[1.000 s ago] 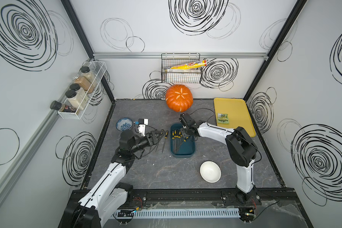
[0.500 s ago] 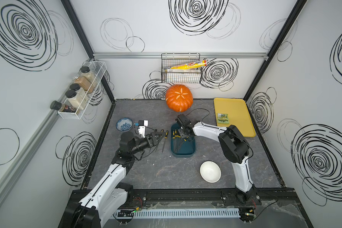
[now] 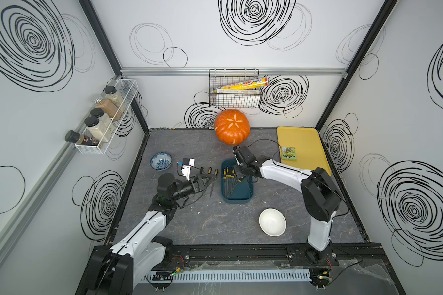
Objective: Take the file tool out of the storage box
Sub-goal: Pick up the file tool from the storage box.
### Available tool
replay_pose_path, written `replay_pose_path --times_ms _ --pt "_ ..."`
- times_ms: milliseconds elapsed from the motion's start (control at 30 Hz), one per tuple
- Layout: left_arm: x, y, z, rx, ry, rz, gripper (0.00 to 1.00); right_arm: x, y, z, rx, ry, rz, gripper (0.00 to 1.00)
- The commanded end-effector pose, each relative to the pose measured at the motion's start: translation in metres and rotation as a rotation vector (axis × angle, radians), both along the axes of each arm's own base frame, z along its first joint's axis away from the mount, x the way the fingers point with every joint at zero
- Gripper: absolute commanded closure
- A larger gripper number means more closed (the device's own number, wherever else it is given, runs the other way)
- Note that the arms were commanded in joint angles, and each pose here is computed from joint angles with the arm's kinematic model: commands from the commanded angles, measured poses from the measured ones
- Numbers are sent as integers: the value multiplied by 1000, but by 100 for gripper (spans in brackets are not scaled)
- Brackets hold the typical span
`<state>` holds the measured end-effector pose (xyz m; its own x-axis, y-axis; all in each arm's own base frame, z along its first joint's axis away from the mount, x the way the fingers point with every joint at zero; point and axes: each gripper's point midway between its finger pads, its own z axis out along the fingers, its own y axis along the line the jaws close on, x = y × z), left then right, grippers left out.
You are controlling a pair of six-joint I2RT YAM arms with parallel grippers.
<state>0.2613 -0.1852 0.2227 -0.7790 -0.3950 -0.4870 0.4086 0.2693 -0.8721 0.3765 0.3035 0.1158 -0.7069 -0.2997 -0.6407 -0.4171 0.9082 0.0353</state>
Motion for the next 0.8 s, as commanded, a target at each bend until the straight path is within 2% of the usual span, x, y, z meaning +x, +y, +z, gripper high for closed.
replay_pose_path --times_ms 0,233,367,500,600,767 --pt "-13 -12 20 -18 -107 -72 23 -8 18 53 185 -99 77 91" --pt "-28 -44 4 86 -138 -102 23 -49 23 133 599 -175 235 93" --pt "-33 -61 -5 96 -136 -151 23 -74 24 170 752 -181 310 94" --pt "-43 -73 3 41 -173 -206 23 -90 27 187 869 -157 356 95" --pt "-44 -83 -3 94 -180 -219 22 -98 32 191 952 -119 387 96" --pt "-44 -84 -2 103 -197 -209 23 -102 40 186 1028 -69 414 97"
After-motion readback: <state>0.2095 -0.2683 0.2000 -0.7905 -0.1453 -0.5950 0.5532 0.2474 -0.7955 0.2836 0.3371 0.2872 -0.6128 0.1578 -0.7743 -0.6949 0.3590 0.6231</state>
